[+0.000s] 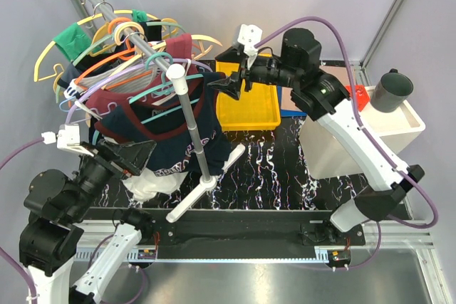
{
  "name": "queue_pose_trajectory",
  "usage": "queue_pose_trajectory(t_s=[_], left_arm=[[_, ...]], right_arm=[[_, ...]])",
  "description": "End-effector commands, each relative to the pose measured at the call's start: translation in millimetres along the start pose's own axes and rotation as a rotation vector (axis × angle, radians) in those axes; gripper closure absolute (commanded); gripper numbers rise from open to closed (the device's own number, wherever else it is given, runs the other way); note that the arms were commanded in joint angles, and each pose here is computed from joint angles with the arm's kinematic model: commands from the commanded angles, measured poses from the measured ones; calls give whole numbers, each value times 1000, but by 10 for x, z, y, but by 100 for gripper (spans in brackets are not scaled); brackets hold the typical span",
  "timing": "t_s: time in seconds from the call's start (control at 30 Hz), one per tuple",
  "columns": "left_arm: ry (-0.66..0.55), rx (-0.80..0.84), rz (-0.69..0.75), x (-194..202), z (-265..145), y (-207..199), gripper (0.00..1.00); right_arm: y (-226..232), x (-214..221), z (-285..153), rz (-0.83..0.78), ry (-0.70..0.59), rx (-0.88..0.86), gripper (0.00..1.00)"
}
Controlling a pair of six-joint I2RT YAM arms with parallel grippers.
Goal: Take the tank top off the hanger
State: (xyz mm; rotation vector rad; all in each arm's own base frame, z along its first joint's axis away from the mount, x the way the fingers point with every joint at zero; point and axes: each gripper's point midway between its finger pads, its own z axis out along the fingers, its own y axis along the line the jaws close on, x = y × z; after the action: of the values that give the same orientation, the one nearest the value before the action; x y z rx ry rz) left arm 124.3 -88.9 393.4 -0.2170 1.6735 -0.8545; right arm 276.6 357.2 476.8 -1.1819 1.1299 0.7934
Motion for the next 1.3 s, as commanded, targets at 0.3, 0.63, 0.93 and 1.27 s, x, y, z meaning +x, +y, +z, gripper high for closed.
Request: queue_pose_trajectory(t_s=[0.3,0.63,0.93,1.27], left_arm=[[27,75,76,-97,47,-208,4],[35,93,97,-104,45,-249,5],[58,113,99,-95,76,-299,5],[101,226,137,-68,46,-515,8]], right_arm=[[168,-359,355,-106,-151,-183,41],[289,-188,557,-94,-126,-233,47],[276,-176,693,-123,-126,-251,64],[266,-221,671,-142,-128,-243,90]])
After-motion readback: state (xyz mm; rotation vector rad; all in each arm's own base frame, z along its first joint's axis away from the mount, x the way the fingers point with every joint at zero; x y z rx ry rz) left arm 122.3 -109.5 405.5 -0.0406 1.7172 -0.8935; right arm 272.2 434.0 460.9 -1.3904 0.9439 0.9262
